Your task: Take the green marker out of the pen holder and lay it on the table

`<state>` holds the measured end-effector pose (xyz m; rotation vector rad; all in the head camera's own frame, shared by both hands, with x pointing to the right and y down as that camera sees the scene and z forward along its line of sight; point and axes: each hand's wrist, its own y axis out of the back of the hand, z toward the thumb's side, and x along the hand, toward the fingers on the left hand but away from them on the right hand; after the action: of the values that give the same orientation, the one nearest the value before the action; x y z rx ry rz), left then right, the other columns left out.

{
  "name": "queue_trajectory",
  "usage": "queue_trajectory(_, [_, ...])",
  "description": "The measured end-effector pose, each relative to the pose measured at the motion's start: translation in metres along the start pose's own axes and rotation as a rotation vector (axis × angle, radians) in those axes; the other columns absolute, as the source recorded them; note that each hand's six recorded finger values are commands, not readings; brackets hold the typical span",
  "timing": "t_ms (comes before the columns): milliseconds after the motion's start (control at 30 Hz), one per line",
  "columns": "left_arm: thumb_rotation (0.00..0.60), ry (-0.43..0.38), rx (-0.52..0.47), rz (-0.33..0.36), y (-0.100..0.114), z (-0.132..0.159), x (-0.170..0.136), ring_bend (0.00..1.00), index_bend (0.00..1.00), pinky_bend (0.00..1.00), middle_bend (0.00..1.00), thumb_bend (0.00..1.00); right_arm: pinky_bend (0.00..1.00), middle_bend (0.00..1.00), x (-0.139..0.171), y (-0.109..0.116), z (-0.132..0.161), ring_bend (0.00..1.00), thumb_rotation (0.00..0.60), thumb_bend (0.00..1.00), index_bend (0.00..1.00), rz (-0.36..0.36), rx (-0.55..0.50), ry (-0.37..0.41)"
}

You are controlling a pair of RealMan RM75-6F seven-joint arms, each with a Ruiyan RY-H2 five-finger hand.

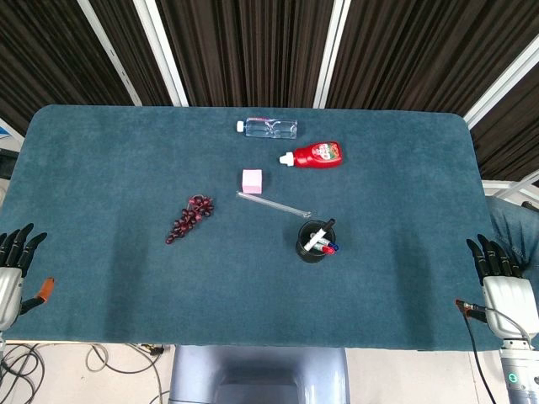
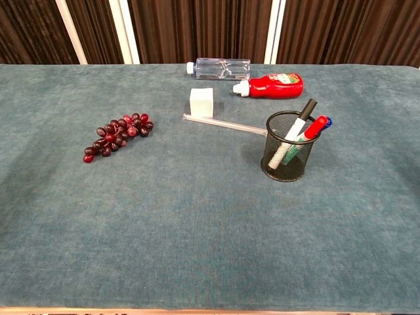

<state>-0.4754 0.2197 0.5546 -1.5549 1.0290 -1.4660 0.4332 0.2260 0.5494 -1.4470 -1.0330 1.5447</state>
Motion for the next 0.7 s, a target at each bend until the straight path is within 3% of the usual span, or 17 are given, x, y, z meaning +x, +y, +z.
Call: queue_trajectory(700, [0.6,0.003,0.008,0.003,-0.0004,-0.0001,0.0001,0.0,0.11,0.02,0.0,0.33,0.22,0.0,0.0058,-0.0009,0.0024,0.07,0.6,0.16,0.04,0.008,-0.018,0.014])
